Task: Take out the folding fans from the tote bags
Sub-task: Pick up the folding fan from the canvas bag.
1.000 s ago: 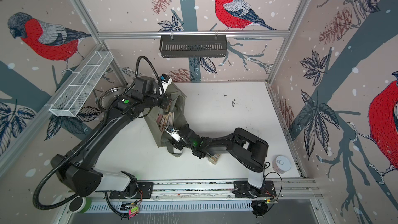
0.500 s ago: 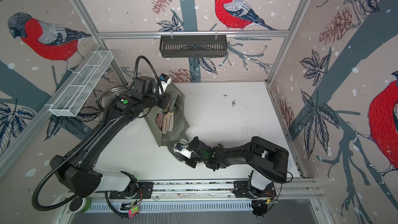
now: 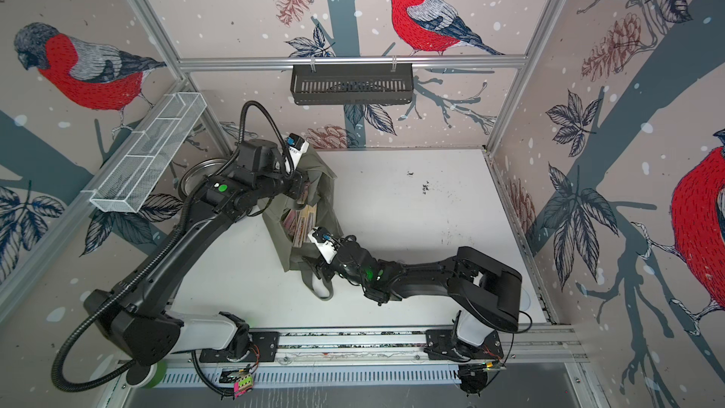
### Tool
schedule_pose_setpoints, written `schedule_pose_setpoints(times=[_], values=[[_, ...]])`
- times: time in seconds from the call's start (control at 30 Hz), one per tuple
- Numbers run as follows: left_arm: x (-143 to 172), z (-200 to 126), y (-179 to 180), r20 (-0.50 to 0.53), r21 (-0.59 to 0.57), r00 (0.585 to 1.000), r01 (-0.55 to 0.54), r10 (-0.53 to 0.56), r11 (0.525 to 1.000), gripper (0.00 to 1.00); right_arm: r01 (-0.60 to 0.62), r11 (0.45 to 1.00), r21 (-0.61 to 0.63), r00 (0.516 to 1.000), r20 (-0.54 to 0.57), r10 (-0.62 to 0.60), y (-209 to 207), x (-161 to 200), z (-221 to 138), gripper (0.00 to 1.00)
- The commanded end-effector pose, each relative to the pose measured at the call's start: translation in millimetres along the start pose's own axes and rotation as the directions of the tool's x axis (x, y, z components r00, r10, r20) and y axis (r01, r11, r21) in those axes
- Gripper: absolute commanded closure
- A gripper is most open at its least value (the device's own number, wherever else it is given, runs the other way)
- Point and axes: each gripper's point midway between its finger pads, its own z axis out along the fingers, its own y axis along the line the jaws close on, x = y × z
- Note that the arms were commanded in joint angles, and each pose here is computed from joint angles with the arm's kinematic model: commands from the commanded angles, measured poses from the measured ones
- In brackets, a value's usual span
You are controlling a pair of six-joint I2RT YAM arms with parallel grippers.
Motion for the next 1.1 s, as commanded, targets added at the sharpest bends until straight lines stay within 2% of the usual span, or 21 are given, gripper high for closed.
schedule_pose_setpoints(times=[0.0, 0.13, 0.23, 0.37, 0.53, 0.77, 0.93, 1.07], values=[[-14, -4, -3, 0.056, 0.017, 0.998, 0.006, -0.007, 1.0, 1.0, -0.275, 0.958, 0.074, 0.961, 0.012, 0.275, -11, 6, 21, 0.41], [-11, 0, -1, 0.043, 0.01, 0.999, 0.021, -0.021, 1.0, 1.0, -0.422, 0.883, 0.203, 0.899, -0.031, 0.437, -31, 34, 50, 0.39], [-10, 1, -3, 0.041, 0.019, 0.999, 0.022, -0.023, 1.0, 1.0, -0.466, 0.862, 0.202, 0.875, -0.042, 0.483, -29, 41, 65, 0.38], [-11, 0, -3, 0.047, 0.023, 0.999, 0.02, -0.021, 1.0, 1.0, -0.518, 0.805, 0.29, 0.834, -0.036, 0.55, -46, 54, 71, 0.36], [-5, 5, -4, 0.038, 0.026, 0.999, 0.018, -0.019, 1.0, 1.0, -0.485, 0.795, 0.363, 0.841, -0.055, 0.538, -56, 60, 77, 0.36], [6, 11, -3, 0.026, 0.027, 1.0, 0.017, -0.017, 1.0, 1.0, -0.492, 0.736, 0.465, 0.819, -0.04, 0.572, -80, 78, 83, 0.39], [8, 9, -4, 0.033, 0.039, 0.999, 0.023, -0.024, 0.999, 1.0, -0.501, 0.719, 0.482, 0.812, -0.025, 0.583, -88, 82, 88, 0.4], [12, 6, -6, 0.05, 0.049, 0.998, 0.022, -0.024, 0.999, 1.0, -0.539, 0.698, 0.473, 0.789, -0.009, 0.615, -97, 85, 89, 0.42]])
